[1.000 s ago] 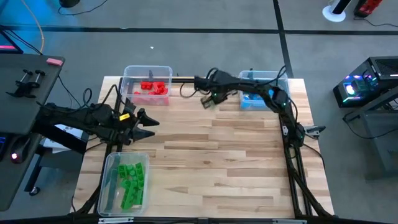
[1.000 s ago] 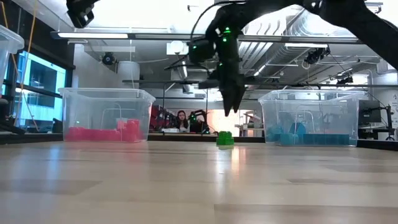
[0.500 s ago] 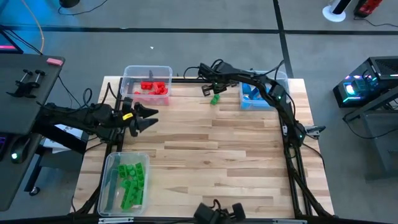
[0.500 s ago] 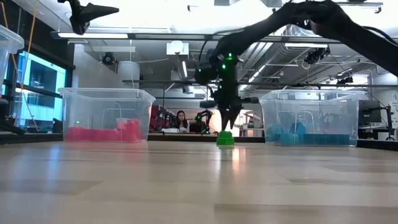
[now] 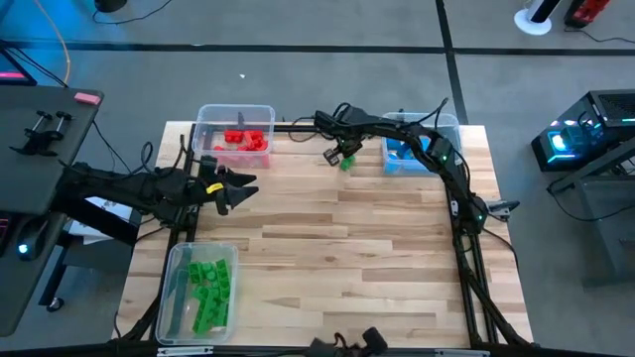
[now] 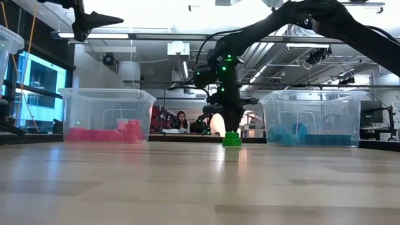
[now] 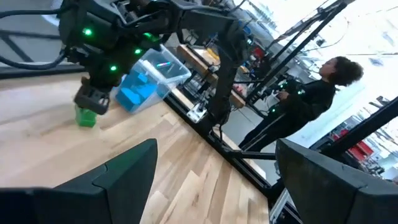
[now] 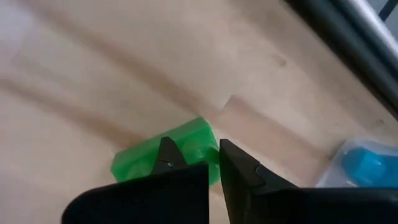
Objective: Sort blocks
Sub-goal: Put the green game piece into the bottom left transparent bin
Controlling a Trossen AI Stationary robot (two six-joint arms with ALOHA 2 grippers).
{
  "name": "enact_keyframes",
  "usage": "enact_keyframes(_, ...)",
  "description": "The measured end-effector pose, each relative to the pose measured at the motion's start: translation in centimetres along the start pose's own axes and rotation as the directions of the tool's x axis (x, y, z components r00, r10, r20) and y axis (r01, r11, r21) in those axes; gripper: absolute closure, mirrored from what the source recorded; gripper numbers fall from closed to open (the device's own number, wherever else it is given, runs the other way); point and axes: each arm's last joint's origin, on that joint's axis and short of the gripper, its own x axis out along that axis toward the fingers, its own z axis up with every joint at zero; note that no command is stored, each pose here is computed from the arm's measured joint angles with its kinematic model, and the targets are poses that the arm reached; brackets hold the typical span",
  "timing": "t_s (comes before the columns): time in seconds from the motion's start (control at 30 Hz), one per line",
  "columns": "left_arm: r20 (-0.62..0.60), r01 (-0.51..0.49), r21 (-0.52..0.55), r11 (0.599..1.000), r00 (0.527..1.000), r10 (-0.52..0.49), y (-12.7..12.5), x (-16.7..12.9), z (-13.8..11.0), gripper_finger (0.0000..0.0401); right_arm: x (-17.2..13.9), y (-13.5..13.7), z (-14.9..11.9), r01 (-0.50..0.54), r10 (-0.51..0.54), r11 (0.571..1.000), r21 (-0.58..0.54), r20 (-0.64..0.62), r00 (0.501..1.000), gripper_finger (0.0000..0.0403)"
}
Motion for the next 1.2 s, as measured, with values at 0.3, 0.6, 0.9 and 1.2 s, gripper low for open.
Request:
enact_keyframes(0.3, -0.130, 0.029, -0.073, 0.997, 0.991, -0.038, -0.2, 1.4, -1.3, 0.0087, -0.9, 4.5, -3.9, 0.023, -0.037, 0.980, -0.196, -0.072, 0.997, 0.0403)
enact_keyframes(0.6, -0.231, 0.127, -0.103, 0.987, 0.962, -0.148, -0.8, 2.3, -2.0, 0.0087, -3.4, 12.5, -10.5, -0.058, 0.028, 0.877, -0.476, -0.070, 0.997, 0.0403)
enact_keyframes(0.9, -0.107, 0.340, -0.071, 0.938, 0.932, -0.346, -2.3, 2.2, -0.5, 0.0087, -7.4, 17.4, -18.4, -0.089, 0.069, 0.552, -0.829, -0.061, 0.996, 0.0403)
enact_keyframes(1.2, 0.001, 0.422, -0.012, 0.907, 0.907, -0.422, -2.9, 1.2, 0.9, 0.0087, -16.2, 14.3, -20.1, -0.154, 0.270, 0.822, -0.548, 0.139, 0.953, 0.0403)
